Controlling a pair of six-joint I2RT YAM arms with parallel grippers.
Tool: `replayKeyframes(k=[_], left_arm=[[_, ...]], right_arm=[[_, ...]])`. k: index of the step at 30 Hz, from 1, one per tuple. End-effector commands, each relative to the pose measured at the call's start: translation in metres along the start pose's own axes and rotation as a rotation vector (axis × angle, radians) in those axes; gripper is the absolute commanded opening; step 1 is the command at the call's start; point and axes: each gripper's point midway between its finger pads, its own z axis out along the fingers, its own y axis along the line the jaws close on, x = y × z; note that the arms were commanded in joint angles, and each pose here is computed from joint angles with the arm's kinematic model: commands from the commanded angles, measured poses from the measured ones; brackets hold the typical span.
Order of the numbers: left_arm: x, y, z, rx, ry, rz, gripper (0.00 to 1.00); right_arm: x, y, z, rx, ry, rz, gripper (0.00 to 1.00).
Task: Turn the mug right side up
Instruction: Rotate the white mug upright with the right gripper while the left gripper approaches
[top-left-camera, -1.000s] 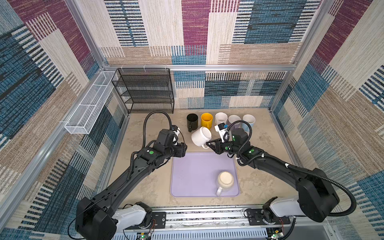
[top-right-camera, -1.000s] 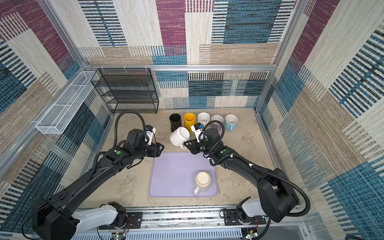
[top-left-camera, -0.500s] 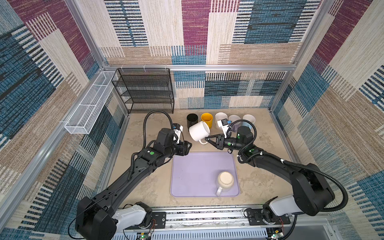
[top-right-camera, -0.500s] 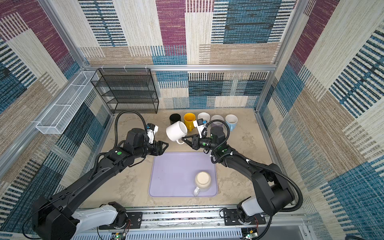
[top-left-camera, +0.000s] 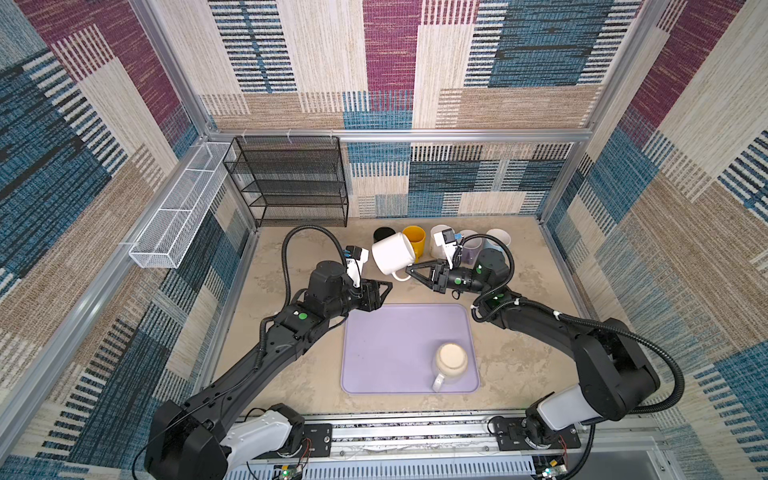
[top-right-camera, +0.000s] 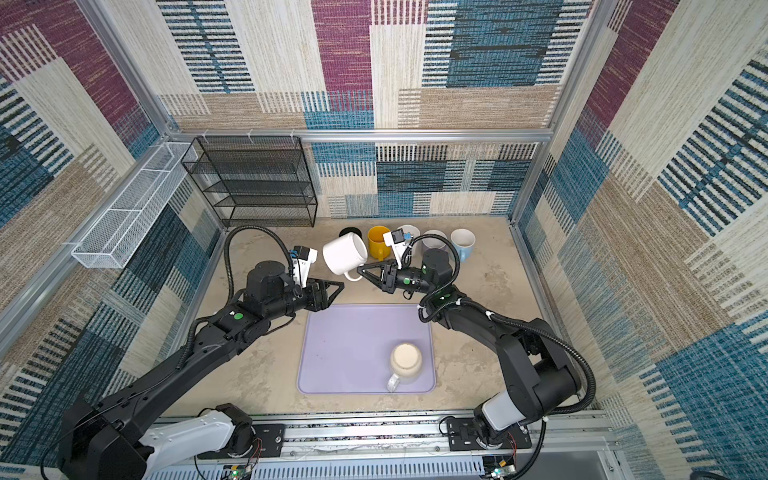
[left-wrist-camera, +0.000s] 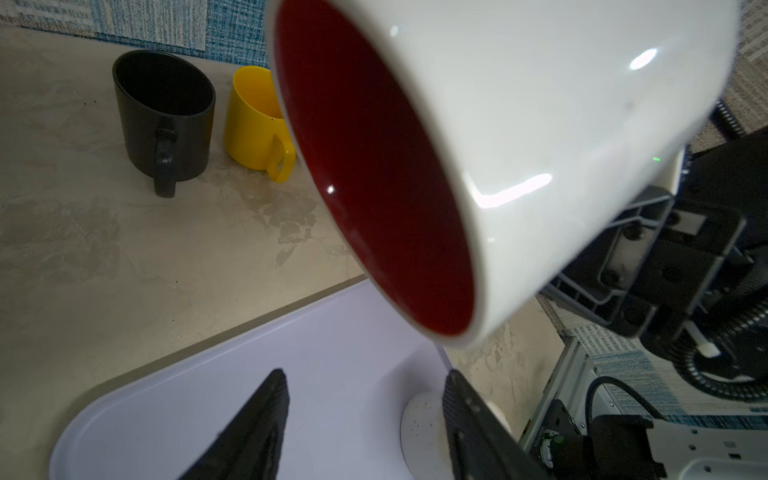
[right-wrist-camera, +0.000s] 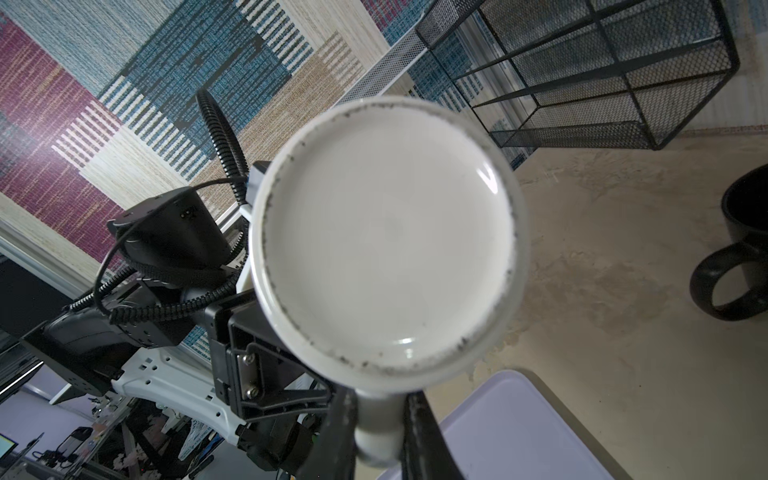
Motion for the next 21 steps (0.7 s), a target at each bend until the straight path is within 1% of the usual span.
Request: replayKeyframes(k=[1, 8, 21], left_arm=[[-0.017, -0.017, -0.005, 0.085, -0.089, -0.009, 0.60], [-0.026, -0.029, -0.012, 0.159, -0.161, -0.003, 0.59], [-0.034, -0.036, -0.018, 0.249, -0.291, -0.005, 0.54]], right_arm=[[-0.020, 0.029, 0.000, -0.110, -0.052, -0.101, 0.00], [-0.026, 0.041, -0.001, -0.168, -0.075, -0.130, 0.00], [-0.029, 0.052, 0.001, -0.219, -0.117, -0.111, 0.00]])
